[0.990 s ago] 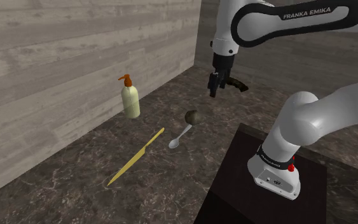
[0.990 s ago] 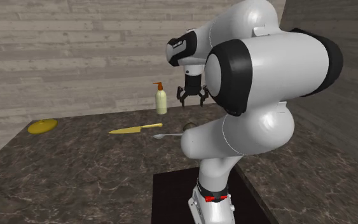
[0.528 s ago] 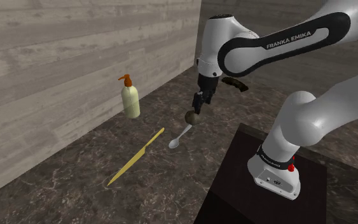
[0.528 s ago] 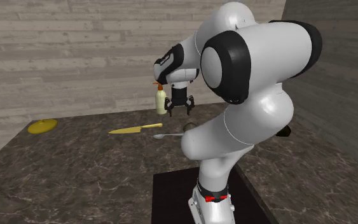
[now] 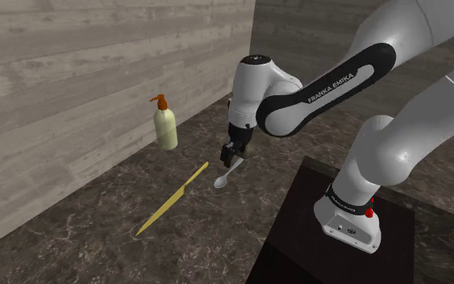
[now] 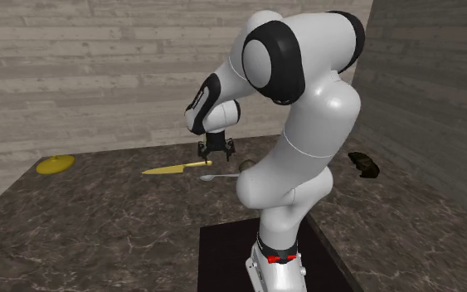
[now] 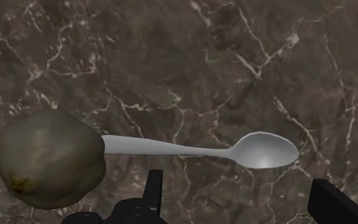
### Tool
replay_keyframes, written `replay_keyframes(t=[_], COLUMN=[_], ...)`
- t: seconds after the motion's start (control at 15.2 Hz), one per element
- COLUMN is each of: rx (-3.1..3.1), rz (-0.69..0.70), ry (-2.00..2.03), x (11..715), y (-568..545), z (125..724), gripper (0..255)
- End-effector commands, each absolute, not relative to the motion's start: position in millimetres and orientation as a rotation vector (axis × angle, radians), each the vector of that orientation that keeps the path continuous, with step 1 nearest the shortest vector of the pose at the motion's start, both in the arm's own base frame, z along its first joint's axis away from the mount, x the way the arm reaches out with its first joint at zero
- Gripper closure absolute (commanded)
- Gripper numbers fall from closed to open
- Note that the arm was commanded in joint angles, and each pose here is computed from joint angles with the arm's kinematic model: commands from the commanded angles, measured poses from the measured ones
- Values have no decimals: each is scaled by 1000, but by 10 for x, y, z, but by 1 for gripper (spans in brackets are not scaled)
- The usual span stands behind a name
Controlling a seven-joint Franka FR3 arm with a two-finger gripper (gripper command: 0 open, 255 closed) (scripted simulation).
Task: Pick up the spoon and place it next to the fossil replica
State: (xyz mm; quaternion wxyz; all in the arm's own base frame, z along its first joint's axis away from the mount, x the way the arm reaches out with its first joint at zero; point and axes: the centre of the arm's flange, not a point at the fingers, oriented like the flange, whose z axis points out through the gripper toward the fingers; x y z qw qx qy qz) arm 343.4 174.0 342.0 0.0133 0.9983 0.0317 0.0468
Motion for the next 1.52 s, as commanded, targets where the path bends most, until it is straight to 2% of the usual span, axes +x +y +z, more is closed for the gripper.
replay_keyframes(t=[0.0,0.26,0.79,1.32,1.39,1.45], rx=[3109,3100,3099,3099,3099,3099], rz=[181,242,245,245,245,245], ry=[105,117,118,118,118,118], x=[3493,3626,3695,3695,3695,3695], y=[1913,2267,2272,2272,2272,2273], z=[3241,2888,2478,2478,2478,2478], gripper=[0,0,0,0,255,255])
